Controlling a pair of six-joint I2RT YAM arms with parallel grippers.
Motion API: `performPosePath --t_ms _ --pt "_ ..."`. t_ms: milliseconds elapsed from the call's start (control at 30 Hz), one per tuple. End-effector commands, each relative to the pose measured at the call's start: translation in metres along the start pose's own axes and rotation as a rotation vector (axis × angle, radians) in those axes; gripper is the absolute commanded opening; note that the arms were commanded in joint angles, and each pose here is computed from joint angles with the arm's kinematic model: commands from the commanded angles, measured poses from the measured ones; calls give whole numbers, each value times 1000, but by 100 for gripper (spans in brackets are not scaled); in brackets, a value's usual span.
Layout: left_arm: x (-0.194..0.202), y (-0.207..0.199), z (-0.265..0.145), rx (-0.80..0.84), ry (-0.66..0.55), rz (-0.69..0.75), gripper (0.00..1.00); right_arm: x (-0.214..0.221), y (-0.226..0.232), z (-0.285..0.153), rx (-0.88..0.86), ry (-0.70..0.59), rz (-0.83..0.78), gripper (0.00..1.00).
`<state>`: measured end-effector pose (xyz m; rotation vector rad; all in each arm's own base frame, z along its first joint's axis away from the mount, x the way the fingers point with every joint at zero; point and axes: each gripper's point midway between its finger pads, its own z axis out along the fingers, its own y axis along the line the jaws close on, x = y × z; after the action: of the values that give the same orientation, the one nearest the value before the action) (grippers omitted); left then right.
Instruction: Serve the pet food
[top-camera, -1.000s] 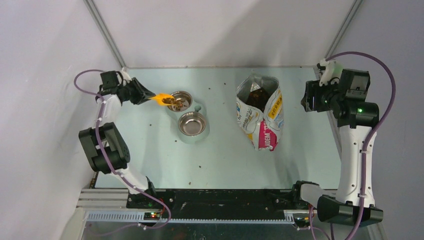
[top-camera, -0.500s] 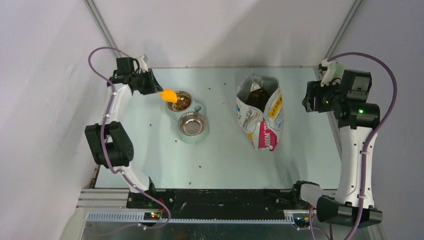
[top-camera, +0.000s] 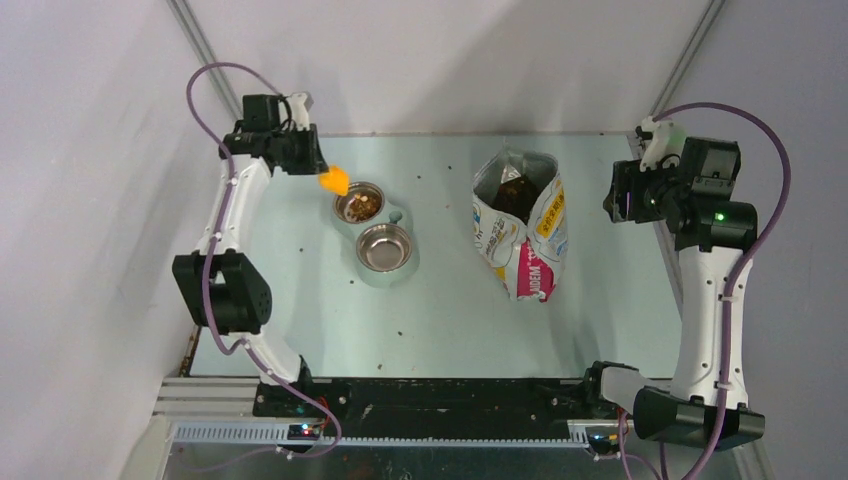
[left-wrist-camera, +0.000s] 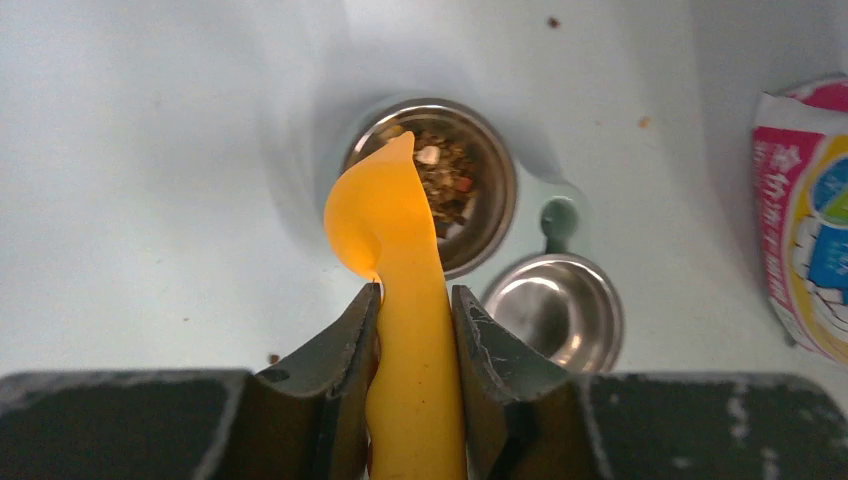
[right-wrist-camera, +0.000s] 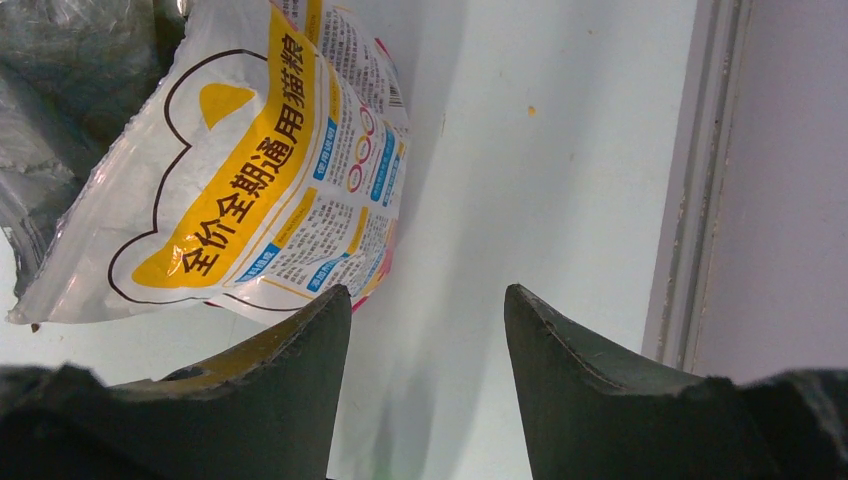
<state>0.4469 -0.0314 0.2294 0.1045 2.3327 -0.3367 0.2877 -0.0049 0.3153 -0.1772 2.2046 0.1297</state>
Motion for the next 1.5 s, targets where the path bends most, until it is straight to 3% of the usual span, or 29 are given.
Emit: performPosePath --t_ms 0,167,300,367,400,467,567,733,933,1100,1300,1467 --pt "-41 -40 -42 81 -82 100 0 -17 -1 -1 -1 -56 -3 61" --pt "-84 -138 -98 388 -250 209 0 -19 -1 3 -11 -56 8 61" --pt "-111 -206 -142 615 -392 217 0 -24 0 3 -19 -62 8 61" --pt "-116 -237 -161 724 -432 215 0 -27 -1 3 -21 -65 10 61" --pt "-116 -247 -170 761 -439 207 0 -38 10 -35 -6 -174 -23 61" --pt "-113 -272 -180 830 -458 236 0 -32 2 -1 -28 -84 10 61" --pt "-100 -304 -186 899 -426 303 0 -32 2 3 -39 -73 20 61" --pt "-66 -337 -172 929 -276 390 0 -34 6 -1 -53 -81 26 61" --pt "-28 -358 -135 846 -139 494 0 -27 10 -4 -62 -75 20 61" --pt "-10 -368 -98 754 -95 555 0 -19 16 -4 -93 -59 33 61" --pt "-28 -394 -60 574 -207 576 0 -15 22 -4 -116 -60 65 61" --pt "-14 -398 -32 499 -177 592 0 -13 24 -5 -122 -61 70 61"
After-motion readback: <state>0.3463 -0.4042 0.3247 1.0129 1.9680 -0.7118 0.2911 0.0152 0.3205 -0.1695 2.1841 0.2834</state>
